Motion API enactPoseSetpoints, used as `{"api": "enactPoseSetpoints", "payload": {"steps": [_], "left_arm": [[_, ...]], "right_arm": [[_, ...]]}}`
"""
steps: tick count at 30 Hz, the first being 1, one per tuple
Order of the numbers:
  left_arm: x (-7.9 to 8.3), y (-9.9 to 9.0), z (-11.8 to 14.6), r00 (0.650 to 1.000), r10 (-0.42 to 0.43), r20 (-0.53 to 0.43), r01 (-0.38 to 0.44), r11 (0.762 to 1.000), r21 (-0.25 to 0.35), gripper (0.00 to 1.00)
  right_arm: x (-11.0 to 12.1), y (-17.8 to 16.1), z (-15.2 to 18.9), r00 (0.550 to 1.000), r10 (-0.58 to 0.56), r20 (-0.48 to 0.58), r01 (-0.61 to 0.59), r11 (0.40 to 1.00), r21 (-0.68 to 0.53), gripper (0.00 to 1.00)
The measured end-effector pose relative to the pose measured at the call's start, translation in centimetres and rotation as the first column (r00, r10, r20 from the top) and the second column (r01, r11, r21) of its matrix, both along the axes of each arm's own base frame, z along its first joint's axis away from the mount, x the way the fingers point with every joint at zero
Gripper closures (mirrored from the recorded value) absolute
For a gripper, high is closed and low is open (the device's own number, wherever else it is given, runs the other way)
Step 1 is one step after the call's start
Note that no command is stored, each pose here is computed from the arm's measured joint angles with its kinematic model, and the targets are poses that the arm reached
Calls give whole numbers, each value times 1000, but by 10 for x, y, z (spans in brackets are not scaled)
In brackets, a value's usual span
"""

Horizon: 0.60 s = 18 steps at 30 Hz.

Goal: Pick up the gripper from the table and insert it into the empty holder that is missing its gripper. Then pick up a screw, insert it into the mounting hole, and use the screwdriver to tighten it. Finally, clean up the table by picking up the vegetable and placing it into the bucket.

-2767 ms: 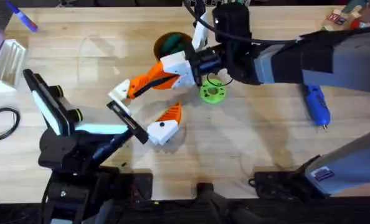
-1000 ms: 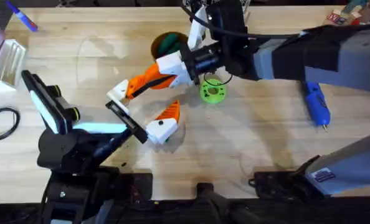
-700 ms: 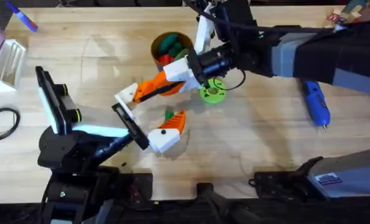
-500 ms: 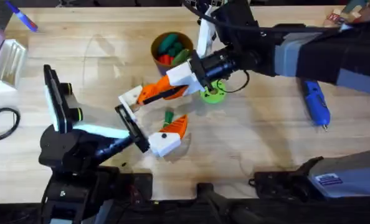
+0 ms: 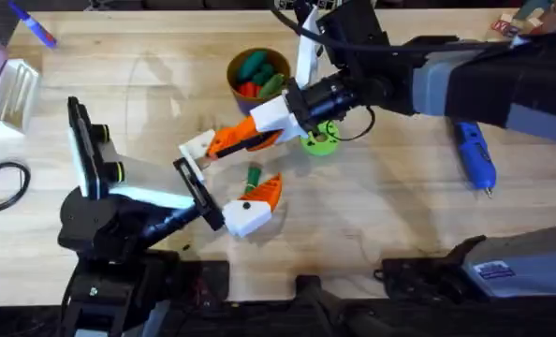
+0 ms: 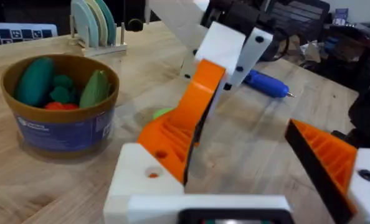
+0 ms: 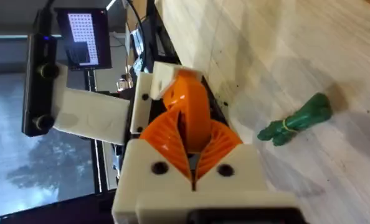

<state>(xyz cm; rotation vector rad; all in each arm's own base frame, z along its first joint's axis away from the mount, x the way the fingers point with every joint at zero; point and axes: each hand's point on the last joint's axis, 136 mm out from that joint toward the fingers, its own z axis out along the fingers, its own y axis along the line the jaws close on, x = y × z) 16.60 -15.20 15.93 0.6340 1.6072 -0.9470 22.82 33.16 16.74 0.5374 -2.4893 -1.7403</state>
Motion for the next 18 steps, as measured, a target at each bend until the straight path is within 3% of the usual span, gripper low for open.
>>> {"api": "enactPoseSetpoints", "payload": {"steps": [7,18], "left_arm": [[-2,-1,0,1000,-11,8,11,1000,4,15],[0,2,1,996,-6,94,0,998,58,15]], "right_arm": [[-3,0,2,999,29,34,-30,999,23,994],[0,8,9,991,80,105,-92,989,119,995]]}}
